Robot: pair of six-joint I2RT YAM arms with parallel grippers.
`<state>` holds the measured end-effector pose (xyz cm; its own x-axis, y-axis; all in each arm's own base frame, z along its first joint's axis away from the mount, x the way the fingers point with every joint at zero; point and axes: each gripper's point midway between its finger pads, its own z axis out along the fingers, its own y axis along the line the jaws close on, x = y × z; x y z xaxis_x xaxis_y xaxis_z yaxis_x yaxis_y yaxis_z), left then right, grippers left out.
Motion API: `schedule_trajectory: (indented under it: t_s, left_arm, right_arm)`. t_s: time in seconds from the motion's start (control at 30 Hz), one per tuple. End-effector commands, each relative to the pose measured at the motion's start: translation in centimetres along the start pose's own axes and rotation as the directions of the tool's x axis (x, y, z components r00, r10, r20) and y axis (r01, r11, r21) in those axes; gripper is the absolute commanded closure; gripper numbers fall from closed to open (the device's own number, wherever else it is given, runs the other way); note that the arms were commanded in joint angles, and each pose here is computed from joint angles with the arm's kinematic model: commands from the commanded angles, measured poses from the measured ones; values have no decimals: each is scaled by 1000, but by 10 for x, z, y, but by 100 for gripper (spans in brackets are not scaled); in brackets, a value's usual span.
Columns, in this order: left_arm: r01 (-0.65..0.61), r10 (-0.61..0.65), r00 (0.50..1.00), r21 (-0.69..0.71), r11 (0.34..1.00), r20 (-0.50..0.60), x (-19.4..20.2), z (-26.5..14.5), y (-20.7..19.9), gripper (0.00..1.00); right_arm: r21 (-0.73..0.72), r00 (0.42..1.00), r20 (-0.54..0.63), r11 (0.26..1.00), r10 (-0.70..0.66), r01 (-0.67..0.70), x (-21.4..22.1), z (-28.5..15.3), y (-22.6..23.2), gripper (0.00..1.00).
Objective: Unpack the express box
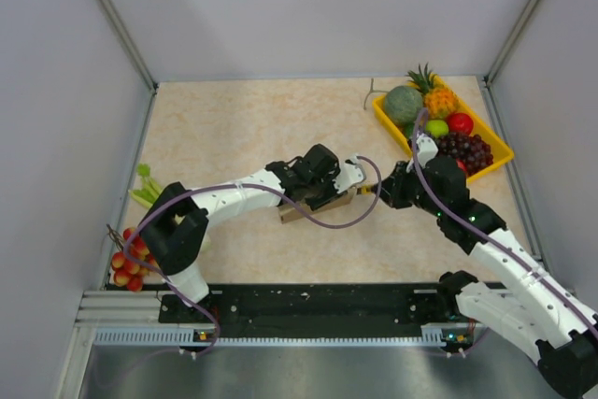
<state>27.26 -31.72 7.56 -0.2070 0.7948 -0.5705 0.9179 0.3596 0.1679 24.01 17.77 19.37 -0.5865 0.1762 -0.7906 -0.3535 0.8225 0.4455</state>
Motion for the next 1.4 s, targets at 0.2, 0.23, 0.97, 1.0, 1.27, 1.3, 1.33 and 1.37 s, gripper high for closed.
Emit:
schedule_trajectory:
  t_s: [0.2, 0.23, 0.97, 1.0, 1.27, 1.3, 1.33, 1.37]
  left_arm:
    - [64, -54, 994, 103, 993, -100, 34, 15, -20, 49]
    - [61, -52, 995, 103, 993, -85, 29, 13, -19, 46]
    - [105, -110, 991, 67, 992, 73, -9, -10, 14, 35]
    - [111, -116, 990, 67, 992, 75, -8, -10, 15, 35]
    - [141, -145, 982, 46, 989, 123, -11, -19, 29, 36]
    - [142, -147, 981, 43, 989, 128, -12, -20, 30, 36]
    - [146, -151, 978, 40, 988, 143, -15, -24, 31, 36]
    - [152, -156, 976, 33, 988, 151, -16, -25, 35, 36]
  right_arm:
    - [174, 988, 150, 983, 39, -65, -47, -39, -16, 100]
    - [196, 989, 141, 978, 42, -70, -47, -37, -19, 100]
    - [148, 877, 60, 864, 478, -481, 6, 53, -102, 72]
    - [148, 869, 49, 857, 492, -493, 11, 55, -104, 65]
    - [383, 870, 115, 787, 480, -484, 25, 29, -142, 35]
    - [395, 880, 139, 789, 454, -470, 13, 24, -143, 32]
    - [422, 884, 150, 780, 442, -462, 9, 18, -145, 29]
    - [473, 888, 156, 757, 431, -451, 10, 9, -151, 25]
